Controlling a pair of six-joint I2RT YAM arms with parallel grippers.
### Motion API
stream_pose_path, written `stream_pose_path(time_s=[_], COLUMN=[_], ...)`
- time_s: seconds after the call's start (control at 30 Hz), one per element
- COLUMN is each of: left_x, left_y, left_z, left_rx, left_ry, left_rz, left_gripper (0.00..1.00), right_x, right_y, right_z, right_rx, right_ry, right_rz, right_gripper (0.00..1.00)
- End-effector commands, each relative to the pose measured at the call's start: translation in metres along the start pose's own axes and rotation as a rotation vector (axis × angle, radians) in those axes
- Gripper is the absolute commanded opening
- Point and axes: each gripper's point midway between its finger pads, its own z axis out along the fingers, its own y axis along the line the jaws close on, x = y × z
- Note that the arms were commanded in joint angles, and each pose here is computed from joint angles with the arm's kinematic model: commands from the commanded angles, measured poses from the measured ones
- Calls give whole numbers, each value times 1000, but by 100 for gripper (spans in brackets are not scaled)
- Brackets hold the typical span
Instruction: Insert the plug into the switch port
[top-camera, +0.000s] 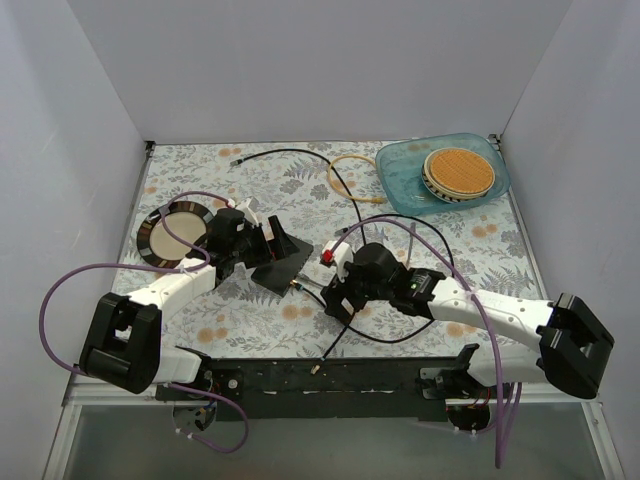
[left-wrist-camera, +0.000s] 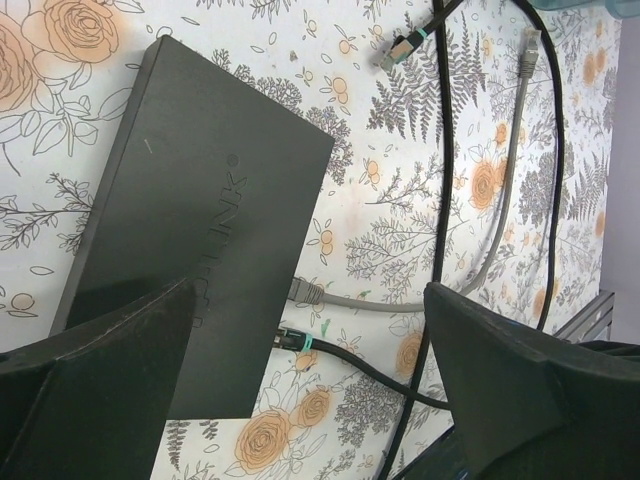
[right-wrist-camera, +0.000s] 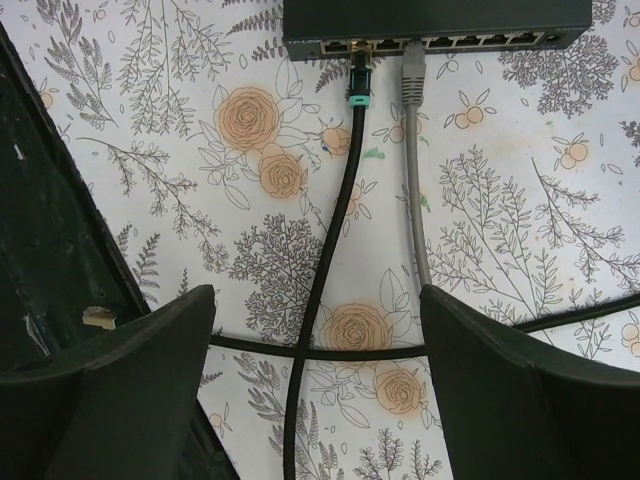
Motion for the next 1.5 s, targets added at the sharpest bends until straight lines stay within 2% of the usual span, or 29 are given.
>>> stream_pose_path(time_s=[0.0,0.07,0.2,0.3,0.33,0.47,0.6,0.67,0.7,0.77,0.8,0.9,1.07,1.33,1.37,1.47], left_x=[-27,-29,-31,-29,-30,-27,-24,-23,-24,-23,-23,-21,-20,-19,-19,-20], left_y=[-15,-15,-15,-14,-14,-13,-13,-14,-14,-14,-14,-13,-16,-19,-19,-18], left_z=[-13,-14,-15,-14,-14,-15,-16,-17,-16,-17,-17,-19,-23,-24,-23,-22], left_rx=[12,4,-5,-6,-6,-5,-2,3,2,1,1,-3,8,13,15,10], left_ry=[-96,-104,-105,-97,-97,-90,-86,-83,-84,-80,-80,-72,-68,-48,-43,-44], left_rz=[19,16,17,20,20,20,18,22,22,27,28,32,36,47,47,49], left_gripper=[98,98,98,98,98,98,98,98,98,98,98,98,98,98,98,98], right_x=[-16,-14,-5,-11,-7,-35,-64,-62,-79,-73,-87,-73,-77,-78,-88,-75], right_y=[3,-8,-75,-109,-117,-156,-186,-204,-211,-226,-235,-258,-295,-325,-330,-336], right_z=[-4,-1,-8,-6,-1,3,9,19,20,35,36,52,64,82,82,93], right_rx=[-19,43,430,537,547,555,547,564,559,554,556,581,603,606,606,593], right_ry=[-71,-71,-4,22,42,-35,-106,-80,-107,-65,-82,-29,-29,-2,-15,31], right_rz=[-29,-22,117,207,229,329,336,340,324,334,326,348,359,330,317,325], right_gripper=[89,89,88,88,87,87,86,86,85,84,83,81,79,79,79,77])
